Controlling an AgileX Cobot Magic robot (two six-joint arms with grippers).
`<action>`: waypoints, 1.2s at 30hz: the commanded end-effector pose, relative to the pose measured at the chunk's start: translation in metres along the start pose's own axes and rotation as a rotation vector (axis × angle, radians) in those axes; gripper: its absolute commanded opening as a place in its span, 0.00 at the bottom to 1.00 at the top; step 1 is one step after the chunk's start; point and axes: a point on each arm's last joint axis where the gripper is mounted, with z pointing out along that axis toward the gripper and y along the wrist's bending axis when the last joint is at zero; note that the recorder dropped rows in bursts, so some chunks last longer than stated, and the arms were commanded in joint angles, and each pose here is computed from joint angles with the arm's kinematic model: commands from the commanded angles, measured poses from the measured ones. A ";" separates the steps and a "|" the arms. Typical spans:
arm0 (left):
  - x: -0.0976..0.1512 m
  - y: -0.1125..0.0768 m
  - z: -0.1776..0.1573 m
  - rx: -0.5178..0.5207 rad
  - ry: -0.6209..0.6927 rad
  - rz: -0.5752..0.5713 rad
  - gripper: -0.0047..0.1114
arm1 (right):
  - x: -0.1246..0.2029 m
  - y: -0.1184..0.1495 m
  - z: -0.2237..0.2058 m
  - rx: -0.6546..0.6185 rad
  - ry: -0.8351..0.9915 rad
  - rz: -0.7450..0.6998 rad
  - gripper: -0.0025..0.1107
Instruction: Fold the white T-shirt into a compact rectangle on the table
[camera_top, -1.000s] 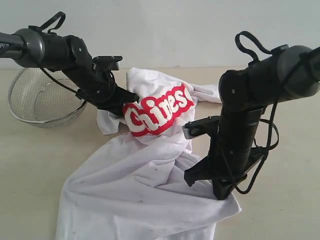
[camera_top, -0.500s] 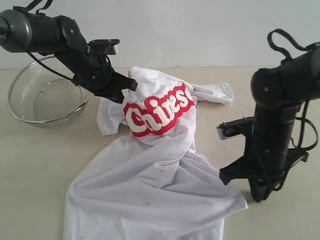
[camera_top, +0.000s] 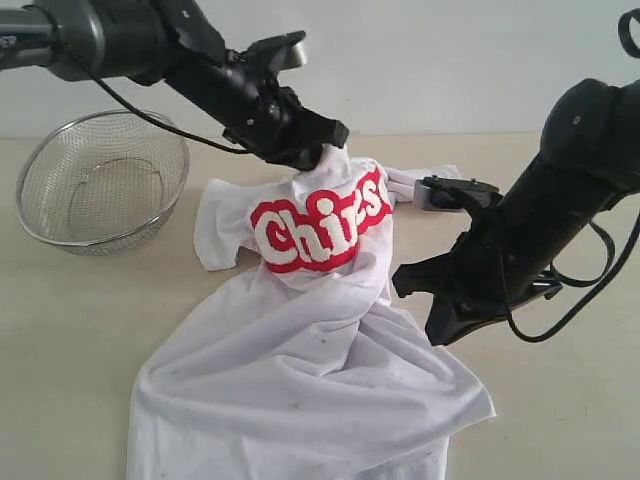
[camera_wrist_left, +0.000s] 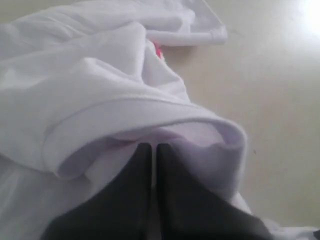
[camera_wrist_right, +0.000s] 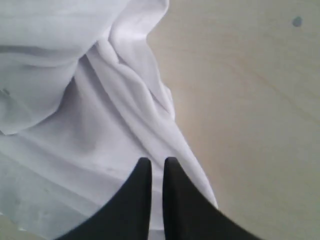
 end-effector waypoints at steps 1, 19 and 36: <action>0.006 -0.001 0.015 -0.035 0.115 0.018 0.08 | -0.005 0.000 0.004 -0.037 -0.023 -0.021 0.07; -0.027 -0.038 -0.055 0.047 0.127 0.054 0.08 | -0.009 -0.003 0.010 -0.025 -0.038 -0.031 0.07; -0.009 -0.024 -0.031 -0.018 0.260 -0.020 0.30 | -0.057 0.016 -0.020 -0.100 -0.264 -0.076 0.57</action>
